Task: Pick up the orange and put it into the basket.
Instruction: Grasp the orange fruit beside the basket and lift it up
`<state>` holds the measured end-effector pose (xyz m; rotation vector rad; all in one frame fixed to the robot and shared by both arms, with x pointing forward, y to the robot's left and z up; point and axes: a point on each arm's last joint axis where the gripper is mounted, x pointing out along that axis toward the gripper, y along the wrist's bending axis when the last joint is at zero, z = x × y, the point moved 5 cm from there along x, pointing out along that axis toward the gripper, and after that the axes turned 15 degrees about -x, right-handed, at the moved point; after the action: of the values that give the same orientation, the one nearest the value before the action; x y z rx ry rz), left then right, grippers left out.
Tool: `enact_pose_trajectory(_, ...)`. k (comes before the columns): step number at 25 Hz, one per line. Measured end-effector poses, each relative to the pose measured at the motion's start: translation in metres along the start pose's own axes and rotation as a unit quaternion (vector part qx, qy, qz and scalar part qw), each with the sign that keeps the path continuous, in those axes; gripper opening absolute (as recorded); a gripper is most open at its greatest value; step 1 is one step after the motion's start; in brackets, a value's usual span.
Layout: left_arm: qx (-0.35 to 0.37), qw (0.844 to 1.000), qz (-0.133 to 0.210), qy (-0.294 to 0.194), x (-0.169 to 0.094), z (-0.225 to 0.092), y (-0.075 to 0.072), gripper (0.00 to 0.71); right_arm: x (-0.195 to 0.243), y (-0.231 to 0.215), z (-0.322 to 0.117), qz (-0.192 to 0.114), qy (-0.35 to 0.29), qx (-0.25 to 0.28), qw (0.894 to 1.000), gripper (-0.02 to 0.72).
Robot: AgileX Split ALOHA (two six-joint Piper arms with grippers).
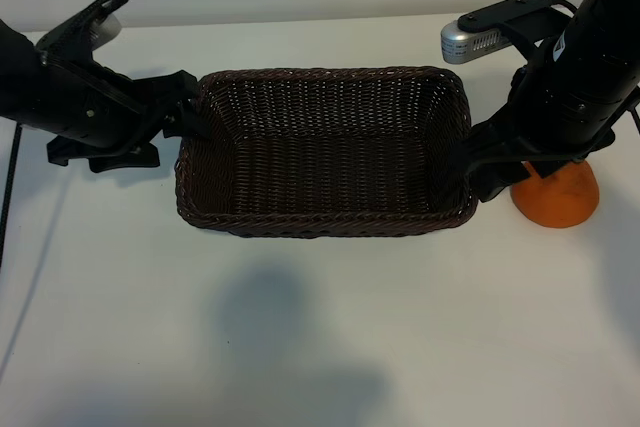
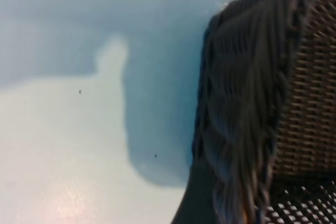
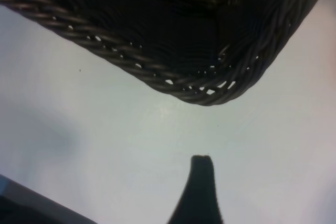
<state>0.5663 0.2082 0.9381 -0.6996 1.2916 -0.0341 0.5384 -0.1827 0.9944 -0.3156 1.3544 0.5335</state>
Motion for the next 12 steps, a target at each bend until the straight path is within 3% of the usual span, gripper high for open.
enact_pose_trajectory(7, 0.047, 0.999, 0.021, 0.004, -0.024, -0.002, -0.004, 0.630, 0.000, 0.000, -0.001, 0.001, 0.003, 0.000, 1.000, 0.595)
enact_pose_trajectory(12, 0.077, 0.994, 0.073, -0.011, -0.049, 0.013, -0.009, 0.615, 0.000, 0.001, -0.002, 0.002, 0.006, 0.000, 1.000, 0.595)
